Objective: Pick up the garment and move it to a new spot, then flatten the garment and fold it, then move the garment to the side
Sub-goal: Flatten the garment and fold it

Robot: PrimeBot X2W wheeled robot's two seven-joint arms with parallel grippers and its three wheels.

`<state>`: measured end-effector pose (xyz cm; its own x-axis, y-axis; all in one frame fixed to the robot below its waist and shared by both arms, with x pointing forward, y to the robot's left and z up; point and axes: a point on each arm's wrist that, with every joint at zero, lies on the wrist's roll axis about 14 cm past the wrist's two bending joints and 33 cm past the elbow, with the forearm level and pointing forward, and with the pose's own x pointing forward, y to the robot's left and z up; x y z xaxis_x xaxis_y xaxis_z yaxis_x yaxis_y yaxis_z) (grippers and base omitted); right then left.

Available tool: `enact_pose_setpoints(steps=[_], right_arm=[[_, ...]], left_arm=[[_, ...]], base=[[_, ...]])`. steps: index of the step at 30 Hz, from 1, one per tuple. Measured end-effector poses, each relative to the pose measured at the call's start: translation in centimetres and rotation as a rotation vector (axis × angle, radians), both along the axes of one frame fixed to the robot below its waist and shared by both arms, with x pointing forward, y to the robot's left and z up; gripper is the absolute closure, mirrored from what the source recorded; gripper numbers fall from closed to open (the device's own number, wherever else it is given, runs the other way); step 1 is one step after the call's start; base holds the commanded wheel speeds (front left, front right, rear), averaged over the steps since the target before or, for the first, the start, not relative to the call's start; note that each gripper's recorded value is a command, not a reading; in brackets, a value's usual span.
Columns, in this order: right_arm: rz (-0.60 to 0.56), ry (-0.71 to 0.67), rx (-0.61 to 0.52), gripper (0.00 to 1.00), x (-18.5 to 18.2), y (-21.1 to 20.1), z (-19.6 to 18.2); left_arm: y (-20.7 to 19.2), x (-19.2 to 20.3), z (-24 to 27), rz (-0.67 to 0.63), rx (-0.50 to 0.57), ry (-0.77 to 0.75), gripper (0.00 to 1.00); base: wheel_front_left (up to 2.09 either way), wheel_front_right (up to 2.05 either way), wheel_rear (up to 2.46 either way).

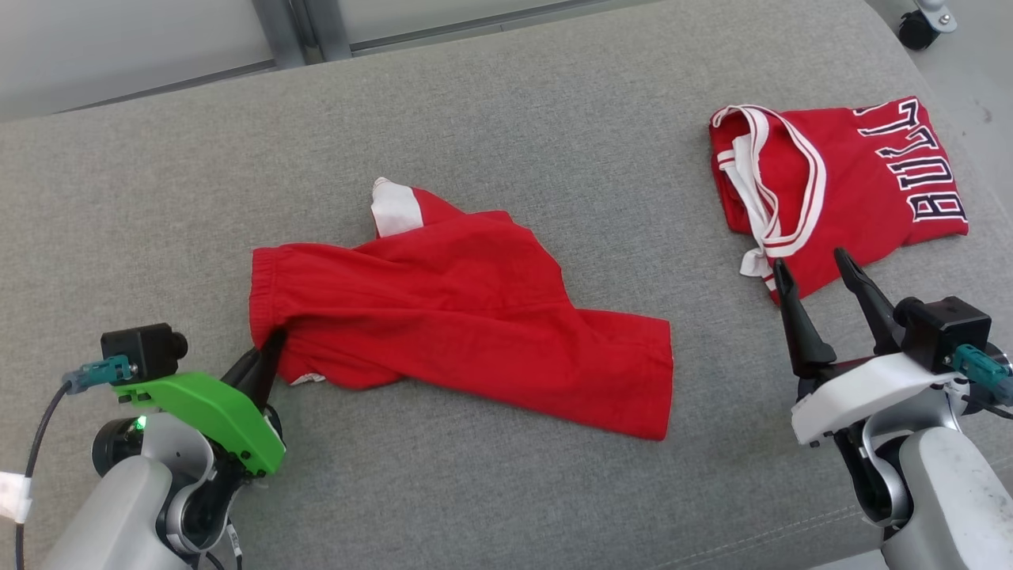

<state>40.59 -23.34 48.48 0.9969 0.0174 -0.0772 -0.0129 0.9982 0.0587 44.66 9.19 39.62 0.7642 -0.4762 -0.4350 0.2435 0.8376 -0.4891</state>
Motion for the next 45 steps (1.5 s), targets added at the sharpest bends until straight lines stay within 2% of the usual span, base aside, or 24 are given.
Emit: enact_pose_setpoints(steps=[1,2,3,12,20,23,27,29,35,43,45], right_arm=[[0.0,0.001,0.001,0.0,0.0,0.0,-0.1],[0.002,0.003,0.002,0.0,0.0,0.1,-0.1],[0.005,0.003,0.003,0.0,0.0,0.2,-0.1],[0.061,-0.025,0.02,0.0,0.1,2.2,0.9],[0.138,-0.003,0.039,0.0,-0.1,4.9,0.3],[0.162,-0.004,0.046,0.0,-0.2,5.8,0.4],[0.191,0.01,0.044,0.0,-0.2,6.7,0.4],[0.21,0.053,0.043,0.0,-0.4,7.1,-0.2],[0.282,0.332,0.076,0.0,-3.3,8.4,-5.0],[0.352,0.53,0.145,0.0,-5.7,10.3,-8.0],[0.36,0.541,0.151,0.0,-5.7,10.6,-8.1]], left_arm=[[0.1,-0.1,-0.2,-0.001,0.004,0.004,1.0],[0.2,-0.2,-0.3,-0.001,0.007,0.004,0.61],[0.1,-0.3,-0.1,-0.003,0.005,-0.005,0.0],[1.7,-2.4,3.1,0.023,0.059,-0.19,0.0],[6.6,-3.8,8.4,0.238,0.155,-0.459,0.0],[7.6,-4.6,9.6,0.3,0.16,-0.496,0.0],[7.5,-5.6,10.4,0.316,0.161,-0.53,0.0],[7.6,-5.8,10.8,0.32,0.159,-0.543,0.0],[7.7,-6.0,10.4,0.328,0.165,-0.542,0.0],[7.4,-5.7,9.4,0.32,0.158,-0.52,0.0],[7.4,-5.7,9.2,0.321,0.161,-0.514,0.0]], base=[[0.0,0.0,0.0],[0.0,0.0,0.0],[0.0,0.0,0.0],[0.0,0.0,0.0],[0.0,0.0,0.0],[0.0,0.0,0.0],[0.0,0.0,0.0],[0.0,0.0,0.0],[0.0,0.0,0.0],[0.0,0.0,0.0],[0.0,0.0,0.0]])
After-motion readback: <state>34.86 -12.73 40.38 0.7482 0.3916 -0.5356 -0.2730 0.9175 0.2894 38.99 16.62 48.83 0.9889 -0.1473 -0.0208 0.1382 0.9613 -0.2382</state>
